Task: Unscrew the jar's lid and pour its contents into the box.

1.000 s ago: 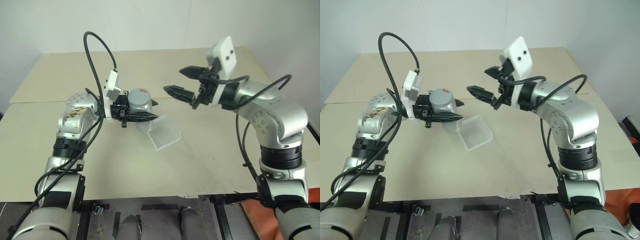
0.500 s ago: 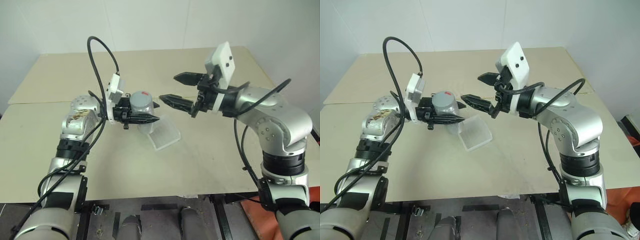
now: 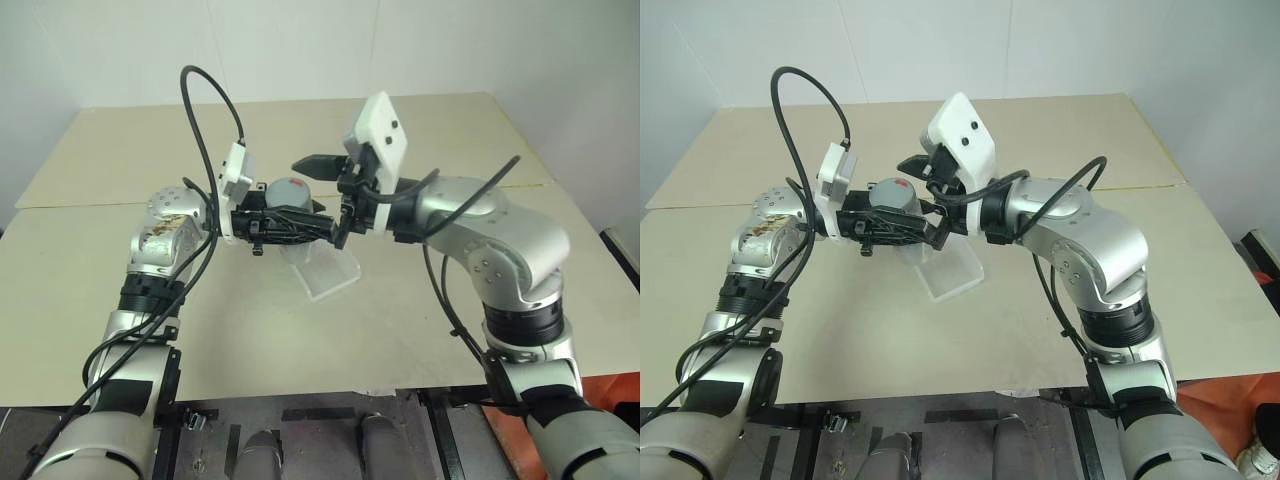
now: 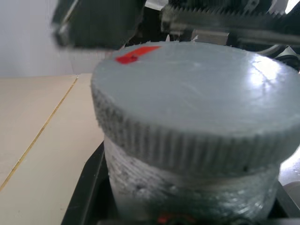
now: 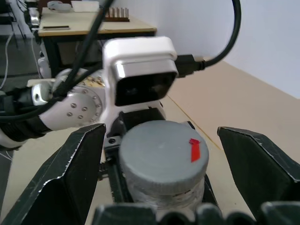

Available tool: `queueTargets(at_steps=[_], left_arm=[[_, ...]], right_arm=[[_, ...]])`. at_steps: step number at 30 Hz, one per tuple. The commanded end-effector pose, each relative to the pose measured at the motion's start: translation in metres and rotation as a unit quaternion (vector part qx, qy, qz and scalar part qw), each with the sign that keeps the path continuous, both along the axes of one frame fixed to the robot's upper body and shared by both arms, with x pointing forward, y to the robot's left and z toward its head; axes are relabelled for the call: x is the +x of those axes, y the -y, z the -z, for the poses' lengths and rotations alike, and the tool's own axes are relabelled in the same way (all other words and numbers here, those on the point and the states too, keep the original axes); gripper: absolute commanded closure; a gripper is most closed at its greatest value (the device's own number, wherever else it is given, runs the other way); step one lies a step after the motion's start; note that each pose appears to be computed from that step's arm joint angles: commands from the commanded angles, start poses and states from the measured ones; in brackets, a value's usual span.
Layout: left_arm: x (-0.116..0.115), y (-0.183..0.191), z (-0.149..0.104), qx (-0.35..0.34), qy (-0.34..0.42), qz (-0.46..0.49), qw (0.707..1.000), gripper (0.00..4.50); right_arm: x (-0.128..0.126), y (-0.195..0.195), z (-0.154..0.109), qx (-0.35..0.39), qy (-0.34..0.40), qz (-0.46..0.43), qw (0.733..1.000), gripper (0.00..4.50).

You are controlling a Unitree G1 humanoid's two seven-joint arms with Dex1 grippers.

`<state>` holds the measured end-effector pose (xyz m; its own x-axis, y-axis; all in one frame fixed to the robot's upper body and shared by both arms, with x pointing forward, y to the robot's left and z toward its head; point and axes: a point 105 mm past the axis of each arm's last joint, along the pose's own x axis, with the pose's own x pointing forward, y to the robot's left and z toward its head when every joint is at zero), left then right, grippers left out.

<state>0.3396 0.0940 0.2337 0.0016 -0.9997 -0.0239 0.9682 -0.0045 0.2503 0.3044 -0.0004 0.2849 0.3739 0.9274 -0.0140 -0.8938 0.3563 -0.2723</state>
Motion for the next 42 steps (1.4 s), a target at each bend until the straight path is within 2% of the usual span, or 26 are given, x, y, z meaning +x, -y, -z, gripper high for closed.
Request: queueTargets(at_steps=[1, 9, 23, 36, 42], left_arm=[[-0.004, -0.001, -0.009, -0.002, 0.023, 0.004, 1.0, 2.54], [-0.006, -0.003, -0.007, -0.003, 0.021, 0.0, 1.0, 2.54], [-0.004, -0.007, -0.009, -0.002, 0.021, -0.01, 1.0, 2.54], [-0.005, -0.011, -0.008, 0.006, 0.019, -0.01, 1.0, 2.54], [-0.004, -0.011, -0.008, 0.005, 0.019, -0.011, 1.0, 2.54]], right_arm=[[-0.001, -0.005, -0.017, 0.013, 0.037, -0.004, 0.999, 0.06], [0.011, -0.007, -0.017, 0.017, 0.034, 0.01, 0.999, 0.06], [0.017, 0.035, -0.013, 0.008, 0.027, 0.058, 0.998, 0.06], [0.023, 0.056, -0.015, 0.008, 0.028, 0.095, 0.995, 0.06], [0.014, 0.061, -0.014, 0.003, 0.026, 0.08, 0.996, 0.06]])
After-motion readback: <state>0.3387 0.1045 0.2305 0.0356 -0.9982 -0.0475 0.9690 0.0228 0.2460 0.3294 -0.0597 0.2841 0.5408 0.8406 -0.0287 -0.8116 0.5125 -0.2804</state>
